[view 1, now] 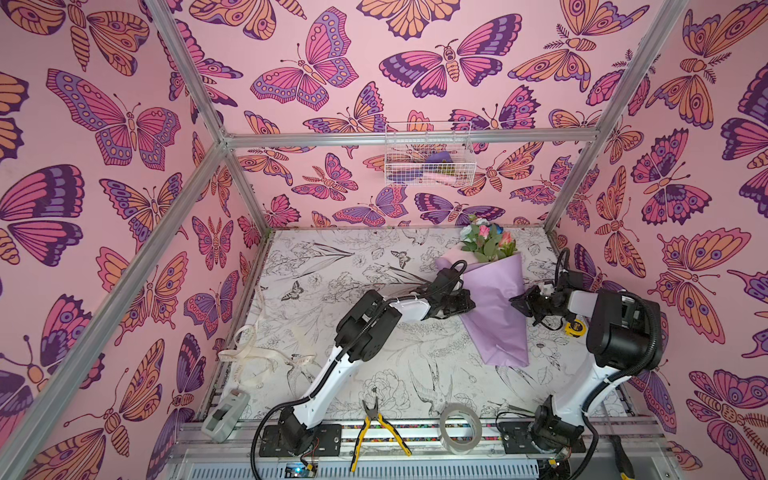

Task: Tie the bouquet of fake flowers

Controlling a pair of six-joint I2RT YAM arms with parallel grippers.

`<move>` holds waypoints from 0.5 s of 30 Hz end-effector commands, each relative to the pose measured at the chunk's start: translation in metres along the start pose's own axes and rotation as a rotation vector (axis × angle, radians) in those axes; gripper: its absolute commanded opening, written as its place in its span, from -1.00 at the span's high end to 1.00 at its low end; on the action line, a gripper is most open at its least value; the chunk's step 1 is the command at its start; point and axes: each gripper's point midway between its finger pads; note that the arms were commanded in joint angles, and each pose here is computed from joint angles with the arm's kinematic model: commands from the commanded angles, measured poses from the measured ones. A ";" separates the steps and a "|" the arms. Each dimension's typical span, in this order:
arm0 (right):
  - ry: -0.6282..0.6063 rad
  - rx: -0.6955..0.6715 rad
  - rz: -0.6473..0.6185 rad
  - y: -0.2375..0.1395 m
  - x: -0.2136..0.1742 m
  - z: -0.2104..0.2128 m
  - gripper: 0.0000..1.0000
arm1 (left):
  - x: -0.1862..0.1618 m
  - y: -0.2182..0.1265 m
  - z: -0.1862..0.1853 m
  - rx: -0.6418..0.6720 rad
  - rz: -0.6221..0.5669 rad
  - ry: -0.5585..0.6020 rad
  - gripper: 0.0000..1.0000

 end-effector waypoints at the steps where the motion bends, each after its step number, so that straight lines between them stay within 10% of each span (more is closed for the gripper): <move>1: 0.009 0.024 -0.063 0.010 0.026 -0.003 0.56 | -0.019 0.006 0.050 0.115 0.058 -0.070 1.00; 15: -0.036 0.133 -0.168 0.017 0.094 0.045 0.54 | -0.020 0.010 0.050 0.106 0.081 -0.068 1.00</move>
Point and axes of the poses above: each gripper's point midway between its finger pads, its own y axis out along the fingers, its own z axis along the line the jaws close on, x = y × z, and after that the axes turned 5 degrees about -y, right-handed
